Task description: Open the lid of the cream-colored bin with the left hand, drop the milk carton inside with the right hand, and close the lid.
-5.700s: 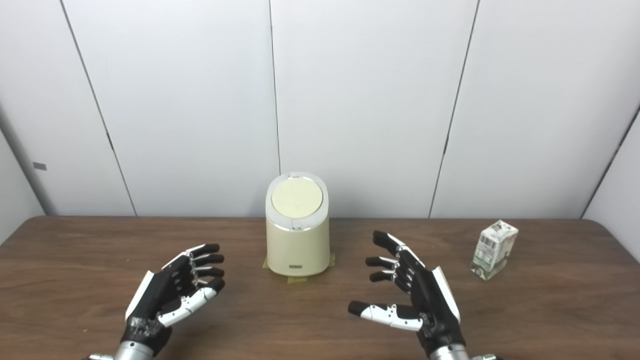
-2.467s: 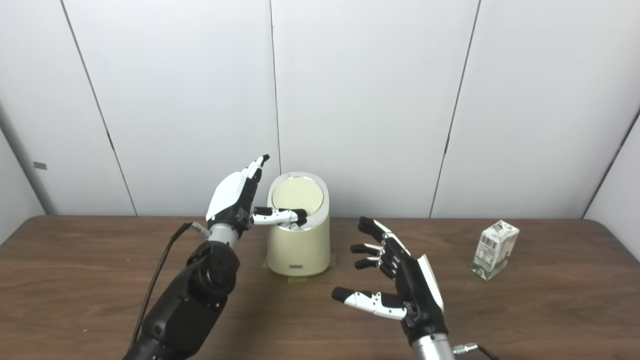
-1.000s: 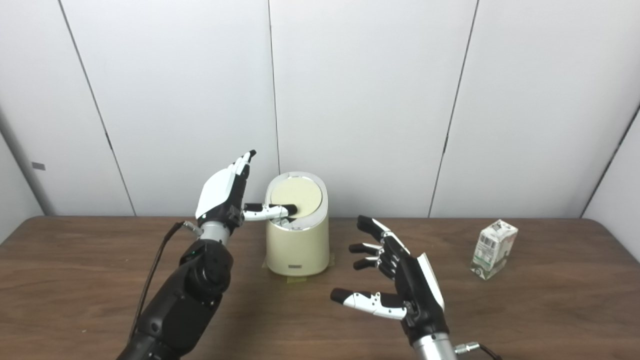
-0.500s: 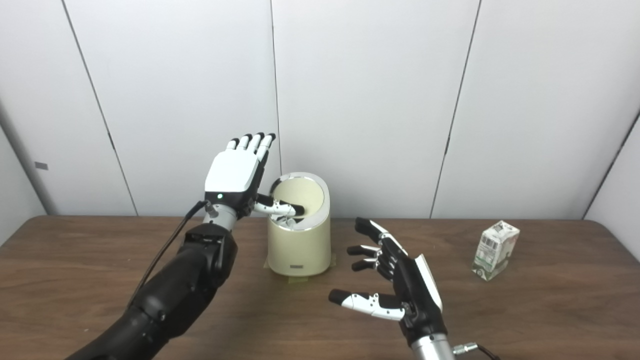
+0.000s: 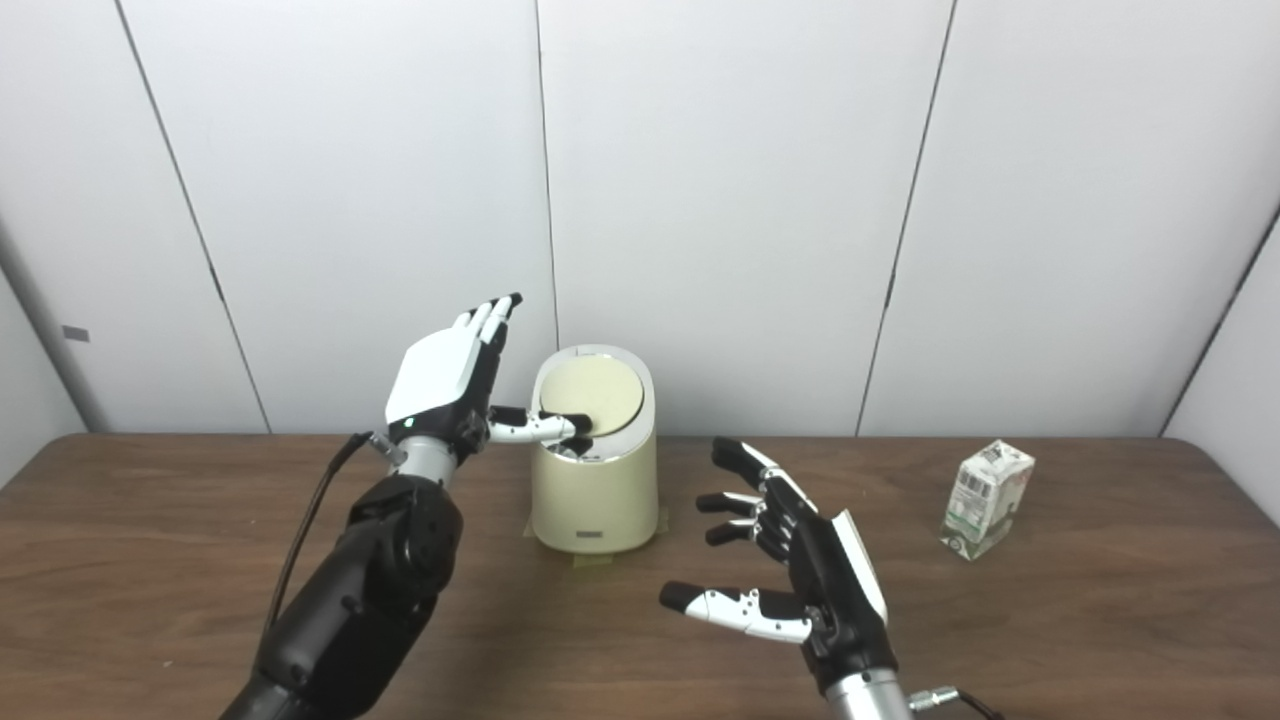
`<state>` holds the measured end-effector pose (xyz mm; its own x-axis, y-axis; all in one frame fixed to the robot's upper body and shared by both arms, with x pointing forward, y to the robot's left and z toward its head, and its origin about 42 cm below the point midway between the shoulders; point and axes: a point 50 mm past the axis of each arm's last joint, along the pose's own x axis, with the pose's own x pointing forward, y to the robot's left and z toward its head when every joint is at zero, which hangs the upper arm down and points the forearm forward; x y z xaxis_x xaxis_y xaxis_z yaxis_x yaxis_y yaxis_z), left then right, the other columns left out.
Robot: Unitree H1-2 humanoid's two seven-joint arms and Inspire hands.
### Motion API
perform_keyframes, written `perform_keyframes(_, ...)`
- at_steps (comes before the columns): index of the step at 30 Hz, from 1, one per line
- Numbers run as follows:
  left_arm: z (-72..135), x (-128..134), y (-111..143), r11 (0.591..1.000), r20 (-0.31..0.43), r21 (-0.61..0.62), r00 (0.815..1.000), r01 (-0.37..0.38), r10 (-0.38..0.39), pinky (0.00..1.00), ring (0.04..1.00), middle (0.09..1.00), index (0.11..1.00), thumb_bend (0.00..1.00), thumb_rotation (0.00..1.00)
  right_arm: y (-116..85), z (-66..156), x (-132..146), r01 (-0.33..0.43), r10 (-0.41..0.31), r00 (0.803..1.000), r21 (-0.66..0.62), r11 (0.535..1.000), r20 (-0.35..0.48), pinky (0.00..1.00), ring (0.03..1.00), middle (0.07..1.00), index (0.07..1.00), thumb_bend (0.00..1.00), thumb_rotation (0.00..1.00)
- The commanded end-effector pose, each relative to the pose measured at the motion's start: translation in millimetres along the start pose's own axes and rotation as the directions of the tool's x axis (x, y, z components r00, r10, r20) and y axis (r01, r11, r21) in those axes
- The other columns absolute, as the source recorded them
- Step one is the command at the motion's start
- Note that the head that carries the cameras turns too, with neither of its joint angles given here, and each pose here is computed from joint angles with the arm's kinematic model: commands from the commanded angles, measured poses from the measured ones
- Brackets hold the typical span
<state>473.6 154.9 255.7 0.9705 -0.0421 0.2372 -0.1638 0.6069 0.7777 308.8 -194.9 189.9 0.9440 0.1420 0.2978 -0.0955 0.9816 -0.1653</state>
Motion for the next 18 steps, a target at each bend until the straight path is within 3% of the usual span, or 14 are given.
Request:
perform_keyframes(1, 17, 11, 33, 0.984, 0.085, -0.176, 0.995, -0.037, 0.053, 1.00, 1.000, 1.000, 1.000, 0.96, 0.38, -1, 16, 7, 0.002, -0.003, 0.997, 0.006, 1.000, 0.079, 0.57, 0.710, 0.857, 0.836, 0.68, 0.17)
perform_keyframes(3, 8, 5, 42, 0.933, 0.091, -0.359, 0.995, 0.001, 0.034, 1.00, 1.000, 1.000, 1.000, 0.95, 0.40, -2, 15, 7, 0.001, -0.002, 0.997, 0.006, 1.000, 0.081, 0.57, 0.707, 0.855, 0.835, 0.68, 0.16)
perform_keyframes(6, -9, -8, 53, 0.858, 0.108, -0.513, 0.994, 0.036, 0.023, 0.98, 1.000, 1.000, 1.000, 0.97, 0.45, -2, 15, 7, 0.000, 0.000, 0.997, 0.003, 1.000, 0.082, 0.56, 0.708, 0.859, 0.840, 0.66, 0.15)
perform_keyframes(13, -53, -63, 64, 0.769, 0.112, -0.637, 0.993, 0.058, 0.019, 0.95, 0.998, 0.995, 1.000, 0.89, 0.40, -4, 15, 6, 0.001, -0.001, 0.997, 0.003, 1.000, 0.076, 0.57, 0.706, 0.852, 0.840, 0.66, 0.14)
perform_keyframes(18, -71, -101, 56, 0.732, 0.090, -0.680, 0.995, 0.037, 0.033, 0.81, 0.907, 0.926, 0.958, 0.81, 0.34, -7, 13, 6, 0.008, -0.008, 0.997, -0.001, 1.000, 0.074, 0.57, 0.704, 0.853, 0.839, 0.66, 0.15)
